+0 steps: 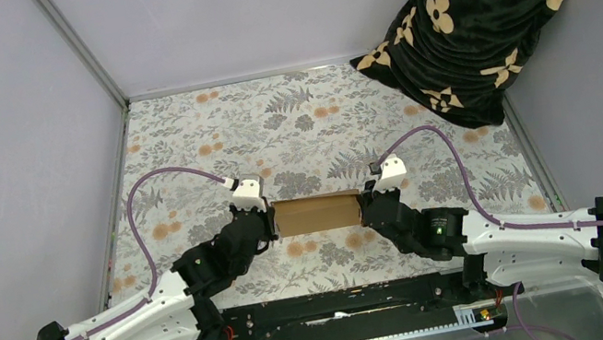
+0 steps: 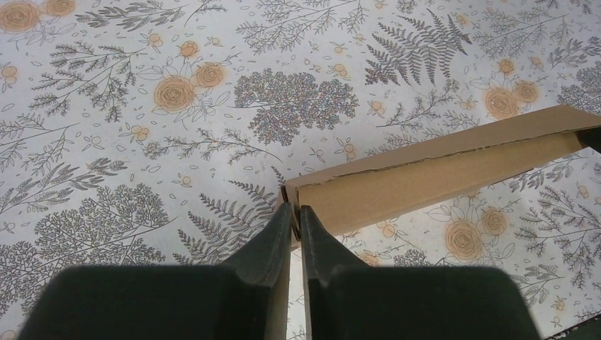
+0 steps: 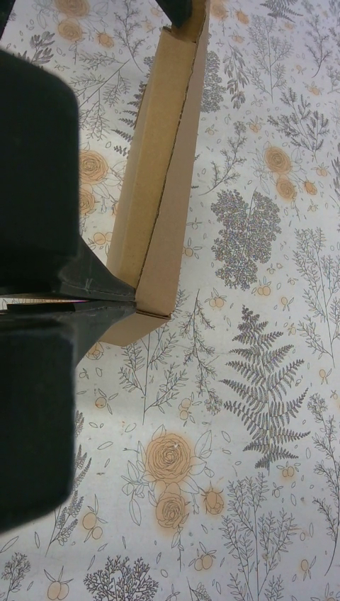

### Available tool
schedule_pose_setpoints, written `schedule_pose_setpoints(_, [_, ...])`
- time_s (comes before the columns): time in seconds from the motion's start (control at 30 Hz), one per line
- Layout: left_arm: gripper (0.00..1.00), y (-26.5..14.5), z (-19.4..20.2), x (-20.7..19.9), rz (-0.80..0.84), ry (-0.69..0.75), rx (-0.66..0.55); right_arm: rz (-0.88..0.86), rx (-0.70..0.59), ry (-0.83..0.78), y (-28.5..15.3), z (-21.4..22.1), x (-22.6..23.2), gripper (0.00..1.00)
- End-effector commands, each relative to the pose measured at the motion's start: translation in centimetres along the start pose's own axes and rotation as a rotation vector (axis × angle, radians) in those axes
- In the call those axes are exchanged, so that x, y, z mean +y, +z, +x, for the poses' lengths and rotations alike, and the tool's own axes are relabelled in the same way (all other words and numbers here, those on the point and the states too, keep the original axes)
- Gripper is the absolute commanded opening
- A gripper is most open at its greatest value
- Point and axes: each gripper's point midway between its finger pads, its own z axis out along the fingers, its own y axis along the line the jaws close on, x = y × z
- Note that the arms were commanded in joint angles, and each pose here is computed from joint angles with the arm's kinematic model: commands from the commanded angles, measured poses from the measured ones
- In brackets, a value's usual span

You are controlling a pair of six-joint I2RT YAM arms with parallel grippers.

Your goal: Fold the paper box

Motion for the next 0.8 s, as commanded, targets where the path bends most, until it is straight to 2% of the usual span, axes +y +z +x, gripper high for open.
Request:
schedule_pose_setpoints(0.0, [0.14,-0.1,-1.3,0.4,-0.04,-0.014,-0.034,0.035,0.196,-0.17,-0.6,5.9,-2.7,0.0])
schedule_pose_setpoints(0.77, [0.12,0.1,0.5,0.4,-0.03,-0.03,0.001,0.036,0.201,-0.164,-0.6,6.3,-3.0,0.0])
